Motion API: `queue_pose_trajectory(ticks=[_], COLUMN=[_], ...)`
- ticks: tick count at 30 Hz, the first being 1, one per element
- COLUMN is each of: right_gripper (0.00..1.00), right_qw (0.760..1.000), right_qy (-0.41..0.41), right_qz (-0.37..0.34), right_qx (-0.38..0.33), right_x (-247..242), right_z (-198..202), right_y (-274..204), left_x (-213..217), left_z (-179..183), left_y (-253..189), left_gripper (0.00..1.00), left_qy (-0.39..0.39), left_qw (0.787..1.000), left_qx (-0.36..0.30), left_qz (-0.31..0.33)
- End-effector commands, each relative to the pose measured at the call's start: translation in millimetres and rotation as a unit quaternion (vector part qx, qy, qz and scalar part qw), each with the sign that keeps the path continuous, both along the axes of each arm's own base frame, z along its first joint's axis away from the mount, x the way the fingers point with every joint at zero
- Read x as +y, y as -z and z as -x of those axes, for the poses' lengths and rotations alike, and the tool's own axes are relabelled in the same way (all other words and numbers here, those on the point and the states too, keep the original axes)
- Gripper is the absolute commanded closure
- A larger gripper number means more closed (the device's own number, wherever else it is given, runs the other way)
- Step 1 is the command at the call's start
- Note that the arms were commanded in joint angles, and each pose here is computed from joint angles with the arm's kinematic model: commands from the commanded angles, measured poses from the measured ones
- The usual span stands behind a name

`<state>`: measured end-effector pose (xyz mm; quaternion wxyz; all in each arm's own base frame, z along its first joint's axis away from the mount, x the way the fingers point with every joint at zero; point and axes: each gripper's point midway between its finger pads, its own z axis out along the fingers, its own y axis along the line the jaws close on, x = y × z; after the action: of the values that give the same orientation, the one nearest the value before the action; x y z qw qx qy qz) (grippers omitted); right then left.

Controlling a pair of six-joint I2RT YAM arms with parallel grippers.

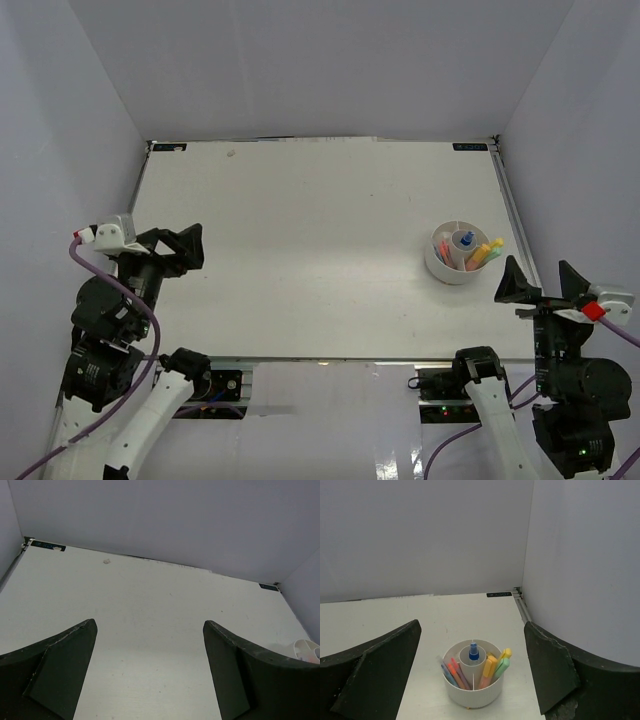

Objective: Sort the stationery into containers
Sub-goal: Reset both arms

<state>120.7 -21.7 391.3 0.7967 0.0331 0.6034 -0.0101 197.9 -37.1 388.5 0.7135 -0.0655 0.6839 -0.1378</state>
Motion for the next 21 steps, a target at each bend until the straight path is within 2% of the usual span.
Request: queue_pose_trajectory(ticks=[1, 7, 21], right_gripper=[0.10, 0.10, 0.10], right_qw=[1.000, 1.000, 1.000], right_qy=[-0.011, -0.003, -0.014], right_qz=[0.028, 0.018, 0.023], right_qx=[-0.007, -0.023, -0.002], right_x=[2.4, -2.1, 3.9], right_z=[9.1, 16.8, 5.0], right_y=[9.2, 16.9, 27.8], left_x=[11.6, 16.6, 5.6], left_z=[4.1, 12.3, 3.3], left_y=[37.9, 55.8, 82.2], left_gripper=[0.02, 0.02, 0.02], left_qy=[-0.029, -0.035, -0.018], left_qw=[0.998, 0.998, 0.996], left_qx=[0.050, 0.047, 0.084], left_qz=[-0.011, -0.005, -0.009])
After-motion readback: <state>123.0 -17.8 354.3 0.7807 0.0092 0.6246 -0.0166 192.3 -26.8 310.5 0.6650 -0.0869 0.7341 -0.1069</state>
